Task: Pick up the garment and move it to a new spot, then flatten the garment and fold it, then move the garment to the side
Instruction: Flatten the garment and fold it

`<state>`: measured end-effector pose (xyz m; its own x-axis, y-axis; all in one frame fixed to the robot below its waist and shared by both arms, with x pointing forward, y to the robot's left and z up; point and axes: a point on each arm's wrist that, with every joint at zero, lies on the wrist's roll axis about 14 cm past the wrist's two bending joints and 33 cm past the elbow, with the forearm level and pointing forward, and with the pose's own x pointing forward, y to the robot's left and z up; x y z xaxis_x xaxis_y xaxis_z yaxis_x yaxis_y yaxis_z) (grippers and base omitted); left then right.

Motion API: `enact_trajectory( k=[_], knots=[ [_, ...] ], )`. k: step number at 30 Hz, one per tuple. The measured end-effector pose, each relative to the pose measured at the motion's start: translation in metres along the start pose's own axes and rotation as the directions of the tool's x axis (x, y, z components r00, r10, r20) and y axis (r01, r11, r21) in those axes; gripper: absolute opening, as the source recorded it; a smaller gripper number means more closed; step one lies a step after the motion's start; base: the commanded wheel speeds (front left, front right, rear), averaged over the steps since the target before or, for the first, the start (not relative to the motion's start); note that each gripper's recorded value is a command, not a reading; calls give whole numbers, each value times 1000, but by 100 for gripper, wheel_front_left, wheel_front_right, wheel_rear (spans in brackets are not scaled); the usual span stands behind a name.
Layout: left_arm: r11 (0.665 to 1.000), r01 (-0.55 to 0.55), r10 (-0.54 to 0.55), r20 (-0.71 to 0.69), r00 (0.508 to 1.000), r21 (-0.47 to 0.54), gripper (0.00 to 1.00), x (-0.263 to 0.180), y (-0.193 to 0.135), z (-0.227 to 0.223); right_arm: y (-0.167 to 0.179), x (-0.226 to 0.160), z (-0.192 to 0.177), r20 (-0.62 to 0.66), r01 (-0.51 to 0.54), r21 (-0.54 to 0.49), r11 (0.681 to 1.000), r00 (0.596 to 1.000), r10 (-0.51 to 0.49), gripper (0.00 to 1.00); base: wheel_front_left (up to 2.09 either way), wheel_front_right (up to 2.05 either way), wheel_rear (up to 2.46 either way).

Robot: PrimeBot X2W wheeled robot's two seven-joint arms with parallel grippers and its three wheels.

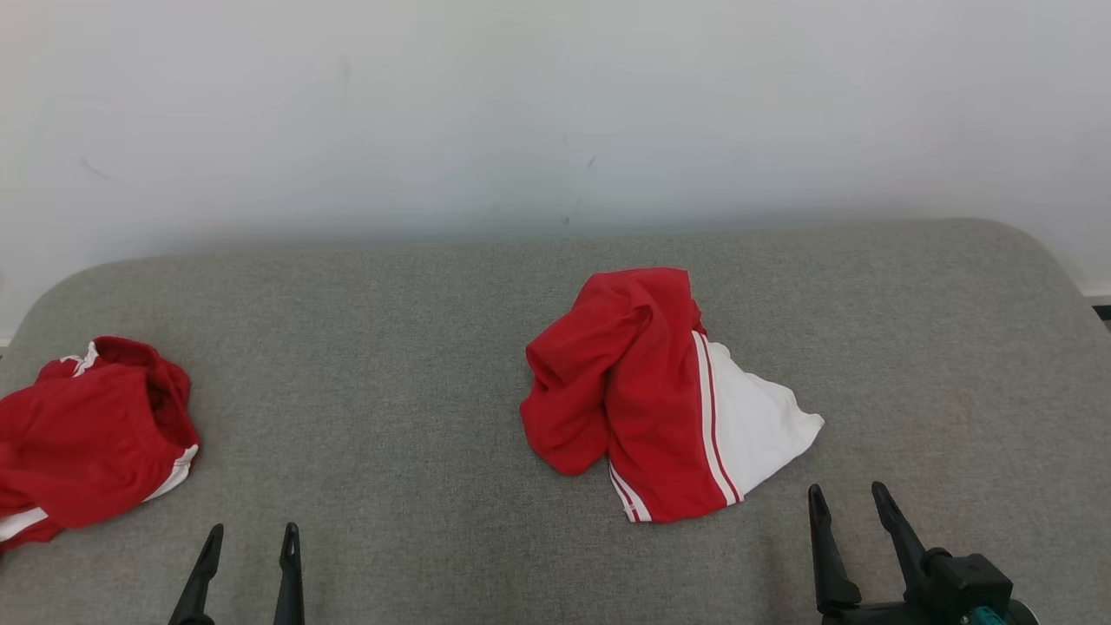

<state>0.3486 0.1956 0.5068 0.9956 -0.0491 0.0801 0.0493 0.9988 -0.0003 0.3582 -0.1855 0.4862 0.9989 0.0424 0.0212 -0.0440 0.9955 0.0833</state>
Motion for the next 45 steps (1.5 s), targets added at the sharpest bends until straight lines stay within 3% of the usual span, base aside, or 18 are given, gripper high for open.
enact_trajectory(
  k=[45],
  knots=[
    [1000, -14, 14, -10, 1000, -4, 100, -2, 4, -4, 1, -1, -3, -10, -2, 0, 1000, 1000, 2, 100, 0, 0, 0]
  ],
)
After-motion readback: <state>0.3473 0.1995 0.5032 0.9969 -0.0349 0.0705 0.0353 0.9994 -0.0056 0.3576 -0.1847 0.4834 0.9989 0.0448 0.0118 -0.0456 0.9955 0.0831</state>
